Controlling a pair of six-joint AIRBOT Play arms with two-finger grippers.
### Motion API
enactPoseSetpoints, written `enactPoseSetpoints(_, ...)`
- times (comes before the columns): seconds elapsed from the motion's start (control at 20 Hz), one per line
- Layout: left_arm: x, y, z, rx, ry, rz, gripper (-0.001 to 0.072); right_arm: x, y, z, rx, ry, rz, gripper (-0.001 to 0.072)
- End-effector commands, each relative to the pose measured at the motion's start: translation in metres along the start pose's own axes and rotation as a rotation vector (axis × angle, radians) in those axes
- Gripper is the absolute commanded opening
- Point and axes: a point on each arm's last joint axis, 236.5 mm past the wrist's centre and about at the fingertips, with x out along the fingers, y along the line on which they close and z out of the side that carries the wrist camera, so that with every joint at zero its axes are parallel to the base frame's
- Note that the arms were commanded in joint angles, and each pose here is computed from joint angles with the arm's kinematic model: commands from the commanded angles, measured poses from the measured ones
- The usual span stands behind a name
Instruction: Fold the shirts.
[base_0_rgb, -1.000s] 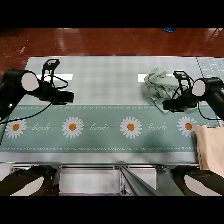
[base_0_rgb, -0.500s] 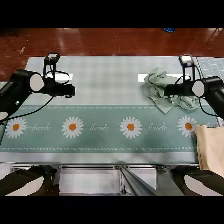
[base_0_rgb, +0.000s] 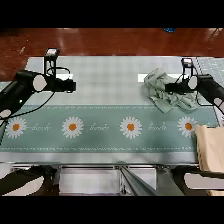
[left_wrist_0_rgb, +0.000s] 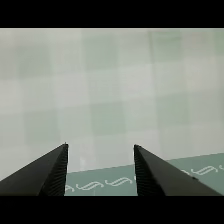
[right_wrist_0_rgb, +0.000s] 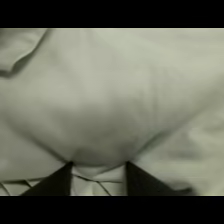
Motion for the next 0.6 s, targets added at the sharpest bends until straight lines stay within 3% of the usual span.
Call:
enactPoseSetpoints(0.0,-0.008,0.0,0.002,-0.007,0.02,-0.001,0.0505,0.023,0.019,-0.039,0.04,0.166,0.088,0.0083)
enactPoseSetpoints(0.05,-0.018,-0.001,0.01,-0.007,0.011,-0.001,0.0506,0.015,0.026,-0.035,-0.009,0.173,0.12,0.0021)
enactPoseSetpoints(0.15,-0.056,-0.003,0.047,0.021,-0.096,-0.009,0.0506,-0.017,0.036,-0.004,-0.089,0.133,0.161,0.0021)
enactPoseSetpoints(0.3,-0.138,0.003,0.084,-0.022,-0.293,-0.021,0.0506,-0.116,0.053,0.089,-0.13,-0.148,0.21,0.002)
enactPoseSetpoints(0.55,-0.164,-0.005,0.005,-0.078,-0.261,-0.085,0.0506,-0.325,0.074,0.182,-0.181,-0.644,0.284,0.002)
